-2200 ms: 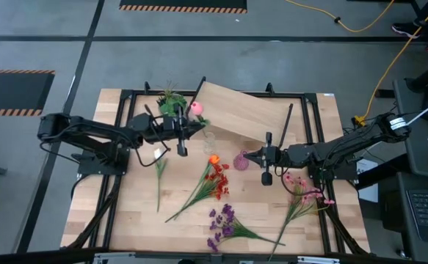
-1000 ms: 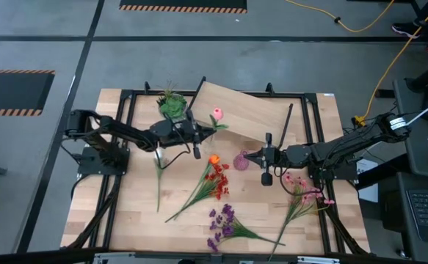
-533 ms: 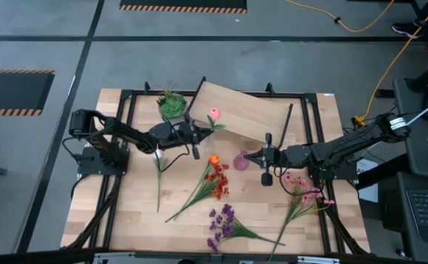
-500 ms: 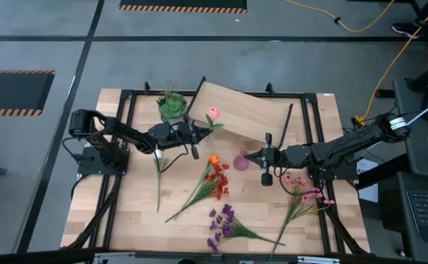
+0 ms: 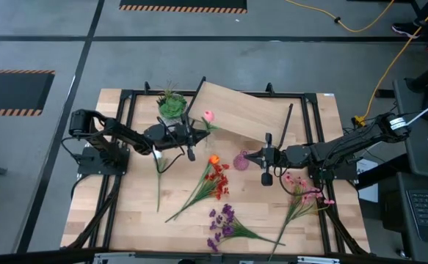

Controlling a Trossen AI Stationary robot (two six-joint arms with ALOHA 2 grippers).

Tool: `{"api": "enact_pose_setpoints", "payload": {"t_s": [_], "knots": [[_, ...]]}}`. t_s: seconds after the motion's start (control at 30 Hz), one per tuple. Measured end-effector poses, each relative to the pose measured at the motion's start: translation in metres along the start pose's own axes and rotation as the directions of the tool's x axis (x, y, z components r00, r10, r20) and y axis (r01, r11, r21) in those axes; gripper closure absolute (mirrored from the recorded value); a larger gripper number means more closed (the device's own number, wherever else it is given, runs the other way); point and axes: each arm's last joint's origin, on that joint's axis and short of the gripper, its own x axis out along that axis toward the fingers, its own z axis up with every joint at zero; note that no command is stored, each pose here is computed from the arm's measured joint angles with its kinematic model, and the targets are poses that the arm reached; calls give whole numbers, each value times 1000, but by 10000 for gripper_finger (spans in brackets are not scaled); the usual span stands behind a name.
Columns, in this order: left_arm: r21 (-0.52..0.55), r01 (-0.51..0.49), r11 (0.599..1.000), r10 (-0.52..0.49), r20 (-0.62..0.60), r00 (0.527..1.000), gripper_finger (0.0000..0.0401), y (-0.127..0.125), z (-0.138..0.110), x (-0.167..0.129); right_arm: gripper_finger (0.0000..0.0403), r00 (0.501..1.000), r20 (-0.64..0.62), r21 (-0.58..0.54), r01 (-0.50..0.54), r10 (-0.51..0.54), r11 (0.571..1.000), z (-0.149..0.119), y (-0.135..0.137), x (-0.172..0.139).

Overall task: Pick and place flowers into a vace then onto a shelf
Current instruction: Put the pink tulip into the transparent vase

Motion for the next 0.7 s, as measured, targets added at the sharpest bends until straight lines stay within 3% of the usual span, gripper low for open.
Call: {"api": "enact_pose_setpoints", "payload": {"t_s": [0.33, 0.7], "knots": [[5, 26, 1000, -26, -35, 999, 384, -1, -3, 0, 396, 1000, 1, -3, 0, 0, 1000, 0, 0, 0], [19, 25, 999, -23, -77, 997, 326, -1, -8, 0, 396, 1000, 2, 20, 0, 0, 1000, 0, 0, 0]]}}
